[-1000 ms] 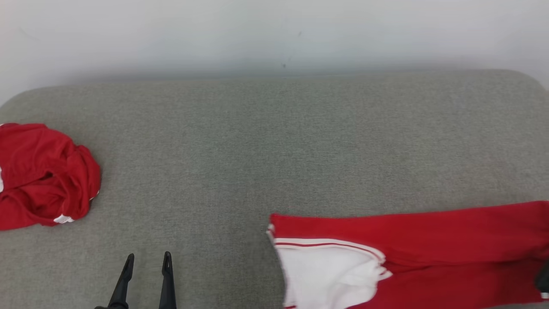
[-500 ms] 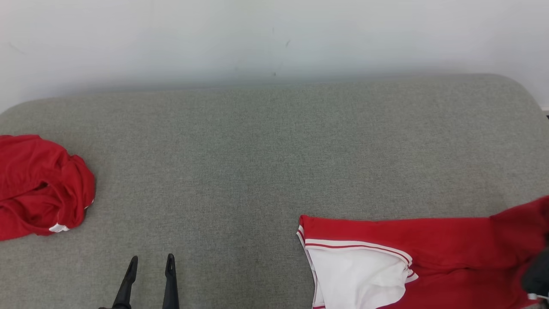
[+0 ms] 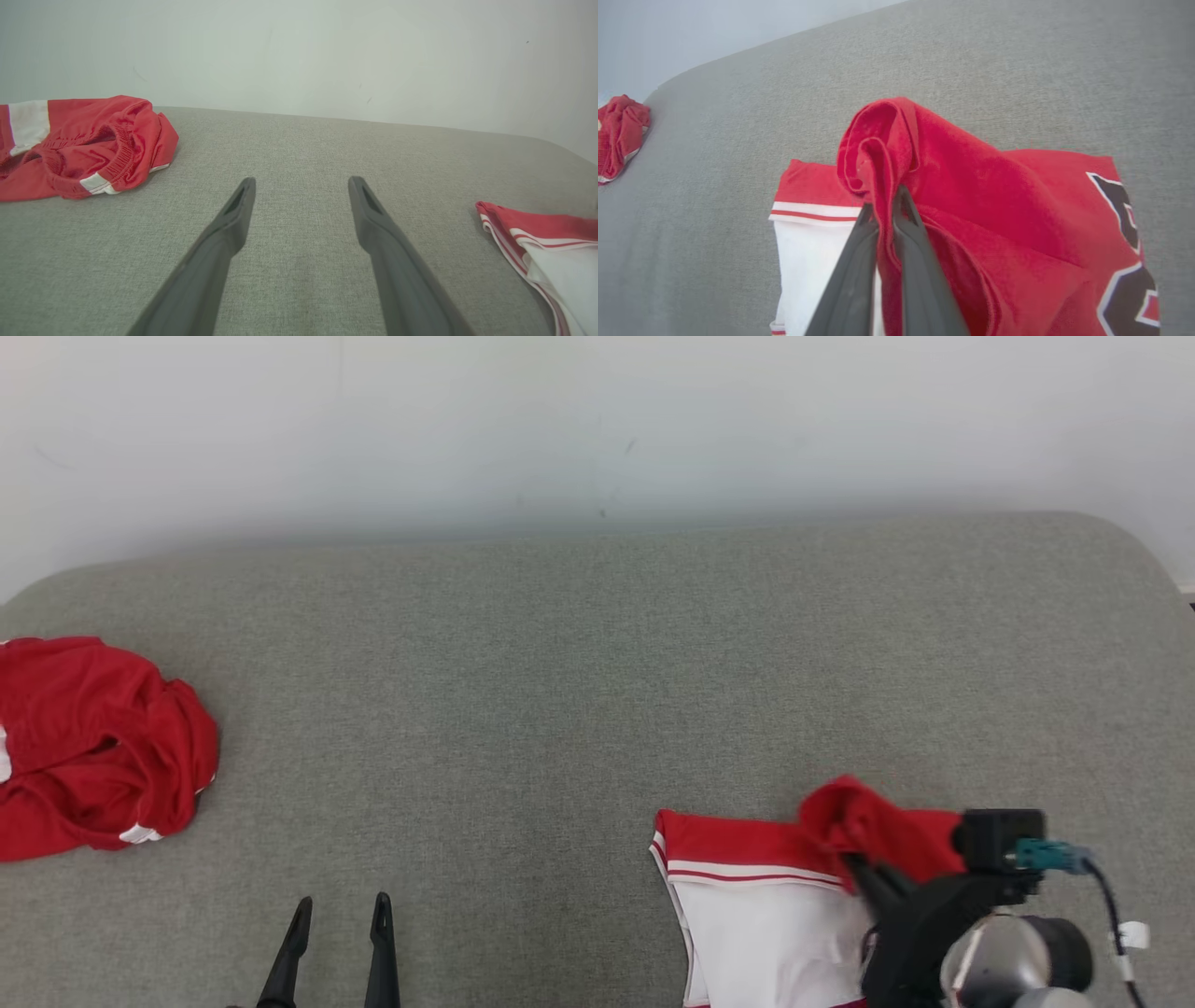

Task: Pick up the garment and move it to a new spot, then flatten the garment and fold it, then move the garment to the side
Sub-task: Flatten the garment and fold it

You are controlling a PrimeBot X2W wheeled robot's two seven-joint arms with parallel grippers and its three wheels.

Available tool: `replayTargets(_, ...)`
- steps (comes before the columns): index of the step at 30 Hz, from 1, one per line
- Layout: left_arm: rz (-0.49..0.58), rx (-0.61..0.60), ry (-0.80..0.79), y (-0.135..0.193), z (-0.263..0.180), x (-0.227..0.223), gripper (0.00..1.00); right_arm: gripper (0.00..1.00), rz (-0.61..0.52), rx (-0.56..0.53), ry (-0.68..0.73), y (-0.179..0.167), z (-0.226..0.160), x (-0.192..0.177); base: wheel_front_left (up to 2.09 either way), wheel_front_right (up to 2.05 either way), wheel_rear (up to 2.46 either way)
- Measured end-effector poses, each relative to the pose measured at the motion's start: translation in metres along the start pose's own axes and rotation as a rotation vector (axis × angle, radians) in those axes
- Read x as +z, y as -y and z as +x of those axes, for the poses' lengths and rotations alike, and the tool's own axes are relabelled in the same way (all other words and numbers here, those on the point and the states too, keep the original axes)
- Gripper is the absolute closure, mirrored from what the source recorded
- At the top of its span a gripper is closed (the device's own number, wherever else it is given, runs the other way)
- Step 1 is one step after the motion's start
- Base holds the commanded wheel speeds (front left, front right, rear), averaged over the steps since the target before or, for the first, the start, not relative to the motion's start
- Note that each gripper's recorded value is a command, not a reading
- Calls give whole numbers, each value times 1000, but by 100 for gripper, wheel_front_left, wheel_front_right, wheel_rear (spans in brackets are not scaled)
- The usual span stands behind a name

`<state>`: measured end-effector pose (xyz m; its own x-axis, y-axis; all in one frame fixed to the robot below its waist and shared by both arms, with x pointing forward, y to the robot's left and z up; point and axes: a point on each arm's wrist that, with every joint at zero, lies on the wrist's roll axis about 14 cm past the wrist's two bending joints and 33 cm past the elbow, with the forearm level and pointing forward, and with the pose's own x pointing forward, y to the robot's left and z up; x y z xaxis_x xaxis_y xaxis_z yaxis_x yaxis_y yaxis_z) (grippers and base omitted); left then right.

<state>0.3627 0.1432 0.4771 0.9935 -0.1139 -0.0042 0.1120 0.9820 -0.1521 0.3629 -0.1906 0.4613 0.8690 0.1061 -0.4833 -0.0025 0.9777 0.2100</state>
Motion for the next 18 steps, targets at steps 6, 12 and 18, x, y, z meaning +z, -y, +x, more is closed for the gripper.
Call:
replayTargets(6,0,13,0,-4,-3,0,0,100,-19,137,-42,-46,8,-16,0,0,0)
replayTargets(12,-1,26,-3,-7,-8,-1,0,100,-11,209,-76,-69,16,-30,0,0,0)
replayTargets(18,-3,37,-4,-10,-12,-1,0,52,-26,250,-130,-84,23,-46,0,0,0)
